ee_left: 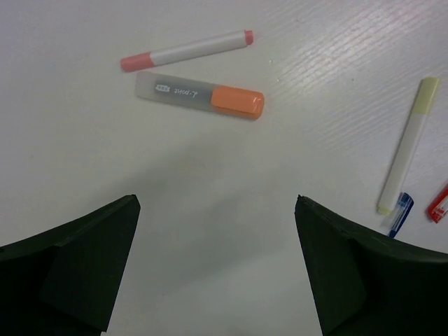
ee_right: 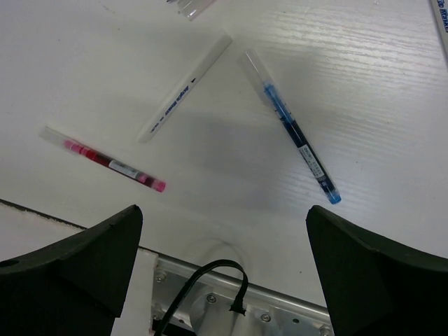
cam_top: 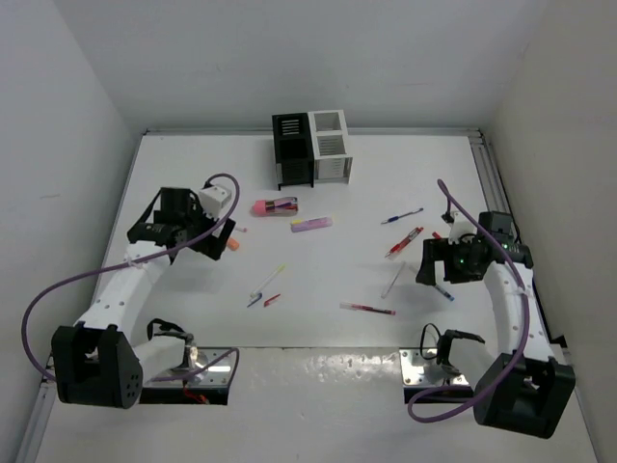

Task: Sort the stationery into containers
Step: Pick up the stationery from the center of the board.

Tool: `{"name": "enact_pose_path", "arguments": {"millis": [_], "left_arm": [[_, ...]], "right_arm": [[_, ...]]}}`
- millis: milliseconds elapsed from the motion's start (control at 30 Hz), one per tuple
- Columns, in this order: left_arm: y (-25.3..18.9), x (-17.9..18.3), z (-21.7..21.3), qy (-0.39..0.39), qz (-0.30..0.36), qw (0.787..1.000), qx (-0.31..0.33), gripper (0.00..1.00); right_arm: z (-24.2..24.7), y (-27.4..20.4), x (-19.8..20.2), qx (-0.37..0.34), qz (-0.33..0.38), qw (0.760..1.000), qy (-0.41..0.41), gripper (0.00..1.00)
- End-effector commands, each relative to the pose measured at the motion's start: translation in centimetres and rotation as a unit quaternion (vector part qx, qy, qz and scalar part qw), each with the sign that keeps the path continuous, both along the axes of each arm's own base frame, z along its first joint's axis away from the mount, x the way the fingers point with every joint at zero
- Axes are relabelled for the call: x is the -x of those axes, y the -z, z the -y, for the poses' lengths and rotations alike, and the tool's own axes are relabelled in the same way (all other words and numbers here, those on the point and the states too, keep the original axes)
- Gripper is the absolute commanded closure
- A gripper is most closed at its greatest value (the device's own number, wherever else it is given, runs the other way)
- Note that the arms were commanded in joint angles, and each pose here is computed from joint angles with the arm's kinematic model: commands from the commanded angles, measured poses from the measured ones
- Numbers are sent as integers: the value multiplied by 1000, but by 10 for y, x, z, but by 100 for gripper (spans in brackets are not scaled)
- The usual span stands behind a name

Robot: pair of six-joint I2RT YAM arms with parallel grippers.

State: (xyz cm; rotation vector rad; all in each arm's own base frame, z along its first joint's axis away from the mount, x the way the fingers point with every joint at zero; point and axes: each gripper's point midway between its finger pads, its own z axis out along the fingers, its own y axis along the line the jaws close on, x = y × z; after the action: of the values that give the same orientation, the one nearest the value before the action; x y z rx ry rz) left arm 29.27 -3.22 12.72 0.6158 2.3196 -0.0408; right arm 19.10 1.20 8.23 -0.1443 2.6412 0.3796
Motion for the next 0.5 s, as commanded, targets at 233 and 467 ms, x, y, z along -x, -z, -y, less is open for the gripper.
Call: {"name": "enact_pose_path", "arguments": {"millis": [233,467], "left_arm": [[-20,-68,71,246,26,969,16,19],[-27,-119,115,367,96,925,31,21]], "right_arm": [[0,-6,-19,-3,7,1000,1,2],[4,-15,-31,10,9,1000,2,2]]}}
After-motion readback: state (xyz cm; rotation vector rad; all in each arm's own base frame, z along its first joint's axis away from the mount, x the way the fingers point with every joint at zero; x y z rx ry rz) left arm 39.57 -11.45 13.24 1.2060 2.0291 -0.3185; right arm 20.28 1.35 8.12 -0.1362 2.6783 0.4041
